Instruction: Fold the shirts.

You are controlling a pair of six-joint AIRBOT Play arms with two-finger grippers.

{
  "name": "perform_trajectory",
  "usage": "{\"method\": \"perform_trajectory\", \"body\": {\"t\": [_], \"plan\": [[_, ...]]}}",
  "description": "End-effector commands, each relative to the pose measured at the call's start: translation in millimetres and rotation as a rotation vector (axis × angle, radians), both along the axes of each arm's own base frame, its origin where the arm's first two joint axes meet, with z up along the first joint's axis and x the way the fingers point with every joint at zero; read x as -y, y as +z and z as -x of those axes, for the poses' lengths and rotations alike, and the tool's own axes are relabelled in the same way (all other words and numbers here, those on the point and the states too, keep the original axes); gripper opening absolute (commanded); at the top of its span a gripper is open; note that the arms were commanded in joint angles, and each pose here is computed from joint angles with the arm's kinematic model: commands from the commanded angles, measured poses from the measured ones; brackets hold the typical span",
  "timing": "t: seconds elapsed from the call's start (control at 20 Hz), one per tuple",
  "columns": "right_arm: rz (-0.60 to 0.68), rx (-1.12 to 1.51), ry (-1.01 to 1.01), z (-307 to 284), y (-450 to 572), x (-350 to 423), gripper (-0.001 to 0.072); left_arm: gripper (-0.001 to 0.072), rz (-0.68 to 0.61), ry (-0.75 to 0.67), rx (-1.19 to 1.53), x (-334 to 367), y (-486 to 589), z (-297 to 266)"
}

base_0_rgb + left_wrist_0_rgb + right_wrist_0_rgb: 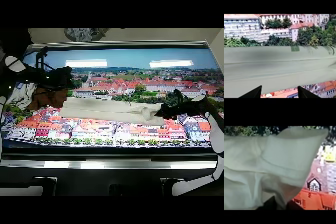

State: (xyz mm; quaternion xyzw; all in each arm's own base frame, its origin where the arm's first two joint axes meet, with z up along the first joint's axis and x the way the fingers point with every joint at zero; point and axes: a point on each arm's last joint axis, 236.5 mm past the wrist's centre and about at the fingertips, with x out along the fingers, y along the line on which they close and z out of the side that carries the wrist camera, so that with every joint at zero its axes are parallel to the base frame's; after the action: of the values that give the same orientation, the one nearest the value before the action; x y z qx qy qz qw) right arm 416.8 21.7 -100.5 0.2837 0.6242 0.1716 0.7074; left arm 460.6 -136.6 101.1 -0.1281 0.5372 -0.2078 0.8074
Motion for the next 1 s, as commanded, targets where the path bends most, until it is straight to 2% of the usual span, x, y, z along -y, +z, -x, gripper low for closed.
{"method": "perform_trajectory", "body": {"t": [0.0,0.05,0.1,0.15,0.35,0.45,0.6,0.8,0.95], "plan": [[-0.091,0.107,-0.006,-23.0,27.7,-29.3,0.0042,0.0517,-0.002,-0.092,-0.004,42.0,-3.1,13.3],[-0.096,0.177,0.025,-28.8,44.8,-32.0,0.0042,0.0384,-0.003,-0.123,-0.017,56.1,-9.3,18.1],[-0.09,0.223,0.049,-30.1,65.0,-33.0,0.0041,0.0189,-0.005,-0.156,-0.034,71.2,-17.5,23.1],[-0.081,0.266,0.073,-29.3,86.0,-34.3,0.0041,0.0076,-0.008,-0.193,-0.047,90.4,-28.1,27.9],[-0.088,0.38,0.195,7.9,171.8,-52.2,0.0042,0.0031,-0.013,-0.315,-0.081,178.6,-86.9,46.5],[-0.053,0.41,0.265,34.4,199.8,-56.0,0.0042,0.0031,0.023,-0.315,-0.119,219.6,-112.7,59.0],[0.035,0.447,0.318,64.6,227.5,-52.9,0.0042,0.0031,0.118,-0.276,-0.158,264.6,-132.8,67.8],[0.073,0.537,0.325,88.0,266.3,-59.9,0.0042,0.0031,0.322,-0.219,-0.278,322.9,-142.0,89.7],[0.083,0.558,0.337,101.7,279.1,-63.8,0.0042,0.0031,0.365,-0.247,-0.344,362.9,-156.1,127.2]]}}
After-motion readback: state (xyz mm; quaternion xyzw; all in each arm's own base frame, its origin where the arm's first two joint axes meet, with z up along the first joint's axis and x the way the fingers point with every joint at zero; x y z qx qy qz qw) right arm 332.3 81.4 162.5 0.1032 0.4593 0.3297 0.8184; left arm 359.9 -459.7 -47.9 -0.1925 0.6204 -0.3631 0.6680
